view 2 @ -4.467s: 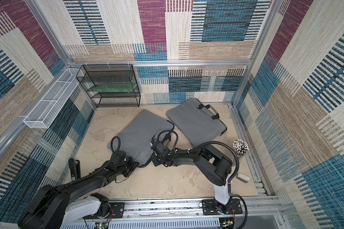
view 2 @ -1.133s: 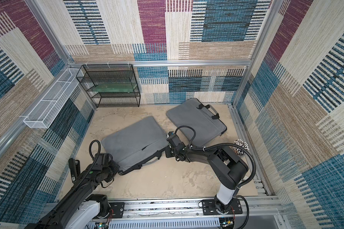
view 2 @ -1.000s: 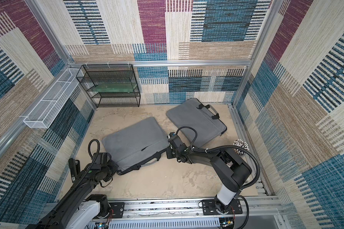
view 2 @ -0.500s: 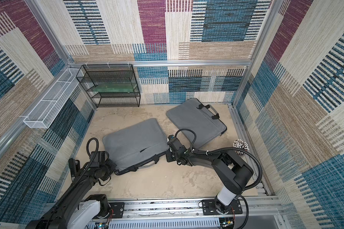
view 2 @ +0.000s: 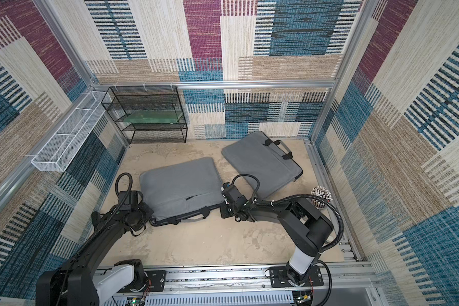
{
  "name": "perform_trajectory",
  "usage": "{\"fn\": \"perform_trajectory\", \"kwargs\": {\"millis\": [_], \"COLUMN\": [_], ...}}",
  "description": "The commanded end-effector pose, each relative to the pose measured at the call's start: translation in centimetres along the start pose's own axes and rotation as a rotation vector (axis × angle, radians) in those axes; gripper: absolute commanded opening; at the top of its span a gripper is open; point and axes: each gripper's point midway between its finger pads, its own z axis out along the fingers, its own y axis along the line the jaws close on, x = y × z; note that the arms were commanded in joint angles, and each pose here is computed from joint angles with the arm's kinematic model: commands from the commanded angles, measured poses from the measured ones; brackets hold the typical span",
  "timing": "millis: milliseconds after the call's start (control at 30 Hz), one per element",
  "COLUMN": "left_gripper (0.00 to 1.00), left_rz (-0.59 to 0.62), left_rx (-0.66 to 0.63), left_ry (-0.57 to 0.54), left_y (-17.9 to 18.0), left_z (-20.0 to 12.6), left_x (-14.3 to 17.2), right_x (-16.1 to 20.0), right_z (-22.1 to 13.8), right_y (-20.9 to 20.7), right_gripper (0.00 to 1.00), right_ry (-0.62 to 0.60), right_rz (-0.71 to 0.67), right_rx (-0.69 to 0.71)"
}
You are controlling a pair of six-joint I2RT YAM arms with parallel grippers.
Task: Open the zippered laptop bag and take out the laptop
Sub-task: Unzip the zipper on the zippered laptop bag.
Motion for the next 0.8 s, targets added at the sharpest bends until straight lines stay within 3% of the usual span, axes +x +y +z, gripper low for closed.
{"fn": "perform_trajectory", "kwargs": {"millis": [0, 267, 433, 533, 600, 767], "left_gripper": [0.00, 0.00, 0.36, 0.51, 0.57, 0.61], "left_rz": [0.020, 0.036, 0.034, 0.027, 0.017, 0.001], "left_rx": [0.026, 0.049, 0.094, 0.101, 0.106, 0.109], "left_ry": [-0.103, -0.057, -0.038, -0.019, -0.007, -0.001], "left_y": [-1.3, -2.7, -3.2, -2.8, -2.4, -1.3], "left_z": [0.1, 1.1, 0.5, -0.3, -0.9, -3.1], "left_x": [-3.0, -4.3, -3.7, -2.8, -2.0, -0.5], "right_x": [0.2, 0.4, 0.4, 0.6, 0.8, 0.9], "right_z": [0.4, 0.7, 1.0, 1.1, 1.2, 1.0], "right_y": [0.8, 2.3, 2.5, 2.5, 2.5, 2.8], "right_gripper": [0.00, 0.00, 0.00, 0.00, 0.00, 0.00], "right_ry": [0.009, 0.012, 0.019, 0.026, 0.033, 0.037], "right_rz": [0.006, -0.010, -0.006, -0.001, 0.000, -0.005], "right_rx": [-0.031, -0.063, -0.061, -0.063, -0.068, -0.083]}}
